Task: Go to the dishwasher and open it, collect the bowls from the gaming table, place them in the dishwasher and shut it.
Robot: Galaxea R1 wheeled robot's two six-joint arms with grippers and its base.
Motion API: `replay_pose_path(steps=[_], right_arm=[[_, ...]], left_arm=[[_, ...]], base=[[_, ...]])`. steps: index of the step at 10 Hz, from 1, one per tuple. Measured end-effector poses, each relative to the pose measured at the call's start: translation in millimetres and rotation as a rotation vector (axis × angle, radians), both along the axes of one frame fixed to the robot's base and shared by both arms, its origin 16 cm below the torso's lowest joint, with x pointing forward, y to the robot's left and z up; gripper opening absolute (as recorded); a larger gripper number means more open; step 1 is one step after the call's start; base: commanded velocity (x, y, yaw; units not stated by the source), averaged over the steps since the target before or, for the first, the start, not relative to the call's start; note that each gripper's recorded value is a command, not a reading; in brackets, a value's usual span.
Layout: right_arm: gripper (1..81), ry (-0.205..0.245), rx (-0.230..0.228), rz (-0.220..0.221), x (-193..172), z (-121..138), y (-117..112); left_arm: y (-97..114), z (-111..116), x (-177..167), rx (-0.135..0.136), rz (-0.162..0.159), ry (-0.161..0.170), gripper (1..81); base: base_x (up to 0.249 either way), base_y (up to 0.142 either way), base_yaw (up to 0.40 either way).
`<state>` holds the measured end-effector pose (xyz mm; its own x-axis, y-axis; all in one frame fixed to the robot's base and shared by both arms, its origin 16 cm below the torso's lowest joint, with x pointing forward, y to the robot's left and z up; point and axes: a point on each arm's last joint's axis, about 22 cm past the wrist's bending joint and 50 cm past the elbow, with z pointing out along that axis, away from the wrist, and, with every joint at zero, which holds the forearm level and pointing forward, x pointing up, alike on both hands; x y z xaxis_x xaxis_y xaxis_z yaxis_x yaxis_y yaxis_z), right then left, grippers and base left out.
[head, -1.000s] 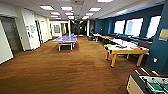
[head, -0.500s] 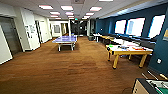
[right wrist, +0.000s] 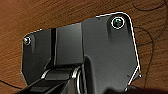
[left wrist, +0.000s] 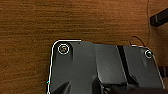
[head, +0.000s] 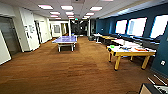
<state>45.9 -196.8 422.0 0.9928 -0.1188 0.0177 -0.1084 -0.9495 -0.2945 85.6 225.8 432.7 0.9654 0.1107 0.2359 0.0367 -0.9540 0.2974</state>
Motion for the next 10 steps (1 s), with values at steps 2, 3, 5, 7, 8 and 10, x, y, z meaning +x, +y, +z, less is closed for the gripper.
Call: replay_pose_path(steps=[2,3,5,7,8,10], right_arm=[[81.1,-0.003,-0.001,-0.001,0.9,0.0,0.4],[81.1,-0.002,0.001,-0.001,-0.9,0.0,1.5],[81.1,-0.005,0.001,-0.001,1.7,0.2,1.6],[81.1,-0.003,0.000,-0.001,0.2,-0.1,1.4],[81.1,-0.003,0.000,-0.001,0.2,0.0,1.4],[81.1,-0.004,0.000,-0.001,0.6,0.0,1.7]], left_arm=[[0.0,-0.1,-0.2,0.000,0.001,0.000,81.1],[0.2,-0.1,-1.0,0.000,0.000,0.000,81.1],[-2.1,0.1,0.3,-0.002,0.000,-0.001,81.1],[-2.1,0.1,0.5,-0.003,0.000,-0.001,81.1],[-2.5,0.0,-0.3,-0.003,0.000,0.000,81.1],[-2.5,0.1,0.1,-0.003,0.000,0.000,81.1]], base=[[0.195,0.000,0.000],[0.196,0.000,0.000],[0.196,0.000,0.000],[0.201,0.000,0.000],[0.207,0.000,0.000],[0.215,0.000,0.000]])
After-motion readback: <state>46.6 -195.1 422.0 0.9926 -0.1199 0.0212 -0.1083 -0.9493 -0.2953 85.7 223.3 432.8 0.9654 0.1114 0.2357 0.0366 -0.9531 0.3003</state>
